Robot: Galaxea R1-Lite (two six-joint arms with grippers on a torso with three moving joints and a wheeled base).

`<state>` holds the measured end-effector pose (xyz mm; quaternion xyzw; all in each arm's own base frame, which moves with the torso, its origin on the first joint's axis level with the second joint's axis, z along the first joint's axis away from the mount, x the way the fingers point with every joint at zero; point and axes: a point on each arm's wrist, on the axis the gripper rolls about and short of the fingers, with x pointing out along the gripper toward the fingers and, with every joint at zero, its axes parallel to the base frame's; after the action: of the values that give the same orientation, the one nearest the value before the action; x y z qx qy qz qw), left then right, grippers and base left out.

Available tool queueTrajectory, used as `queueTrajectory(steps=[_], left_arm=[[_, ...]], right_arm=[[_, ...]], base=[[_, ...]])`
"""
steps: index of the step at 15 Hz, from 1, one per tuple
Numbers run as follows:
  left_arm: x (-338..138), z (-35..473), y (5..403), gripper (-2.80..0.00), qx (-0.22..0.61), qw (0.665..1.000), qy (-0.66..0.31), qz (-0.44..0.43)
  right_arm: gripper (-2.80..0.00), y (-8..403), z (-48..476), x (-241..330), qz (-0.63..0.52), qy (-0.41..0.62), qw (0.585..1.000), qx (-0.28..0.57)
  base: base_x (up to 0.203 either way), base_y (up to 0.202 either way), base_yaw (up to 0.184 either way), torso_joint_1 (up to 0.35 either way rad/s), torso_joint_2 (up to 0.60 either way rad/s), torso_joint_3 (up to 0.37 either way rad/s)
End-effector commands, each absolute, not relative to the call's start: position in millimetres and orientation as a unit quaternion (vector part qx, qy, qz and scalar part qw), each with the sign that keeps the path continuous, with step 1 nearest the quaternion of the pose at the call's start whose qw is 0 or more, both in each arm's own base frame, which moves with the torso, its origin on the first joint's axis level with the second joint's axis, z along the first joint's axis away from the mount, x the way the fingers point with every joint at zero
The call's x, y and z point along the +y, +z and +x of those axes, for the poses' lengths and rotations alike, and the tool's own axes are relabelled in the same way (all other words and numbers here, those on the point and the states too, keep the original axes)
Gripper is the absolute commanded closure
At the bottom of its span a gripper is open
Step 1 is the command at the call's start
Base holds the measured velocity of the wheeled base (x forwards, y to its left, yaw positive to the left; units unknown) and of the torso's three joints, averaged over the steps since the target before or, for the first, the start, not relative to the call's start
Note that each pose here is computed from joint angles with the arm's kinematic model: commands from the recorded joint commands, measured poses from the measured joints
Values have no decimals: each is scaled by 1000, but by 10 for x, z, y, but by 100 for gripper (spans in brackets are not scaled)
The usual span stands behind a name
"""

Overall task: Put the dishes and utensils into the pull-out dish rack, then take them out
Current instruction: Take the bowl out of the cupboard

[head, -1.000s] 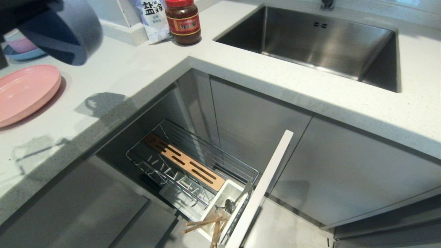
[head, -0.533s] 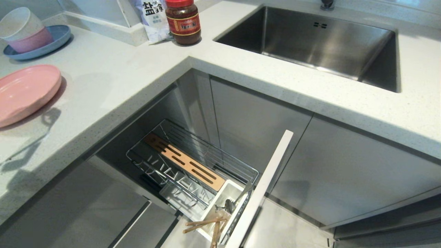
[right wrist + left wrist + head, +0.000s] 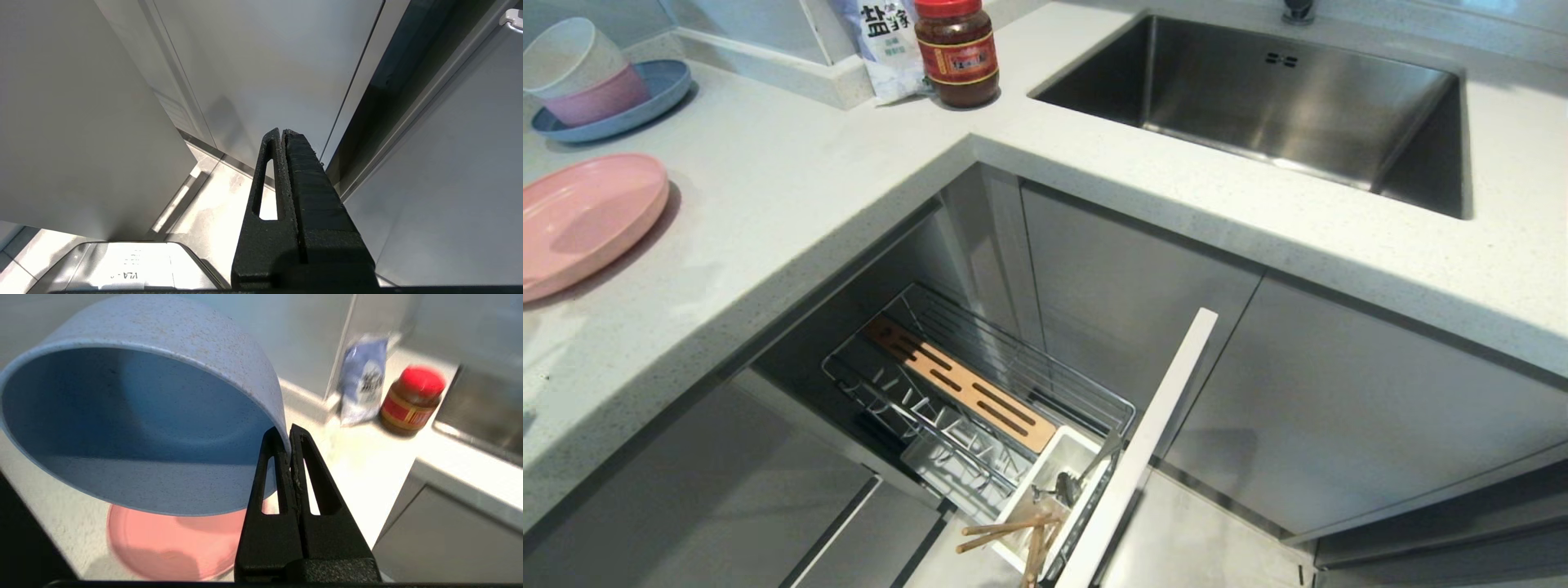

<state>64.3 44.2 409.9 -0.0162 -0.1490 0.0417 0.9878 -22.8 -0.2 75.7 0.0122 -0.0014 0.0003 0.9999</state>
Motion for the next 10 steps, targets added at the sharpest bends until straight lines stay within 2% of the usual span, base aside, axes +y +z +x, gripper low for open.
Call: queueTrajectory(steps=[1, 5, 10], left_arm=[[722, 860, 4126, 0, -106, 992, 51, -39], [961, 1081, 4075, 0, 11, 996, 73, -58], [1058, 1298, 3952, 0, 106, 990, 81, -49]], right_arm=[[0, 753, -230, -2, 12, 0, 1000, -3], [0, 753, -230, -2, 12, 0, 1000, -3], [0, 753, -230, -2, 12, 1, 1000, -3]], base=[[0, 0, 0, 0, 0, 0], [0, 0, 0, 0, 0, 0], [0, 0, 0, 0, 0, 0]])
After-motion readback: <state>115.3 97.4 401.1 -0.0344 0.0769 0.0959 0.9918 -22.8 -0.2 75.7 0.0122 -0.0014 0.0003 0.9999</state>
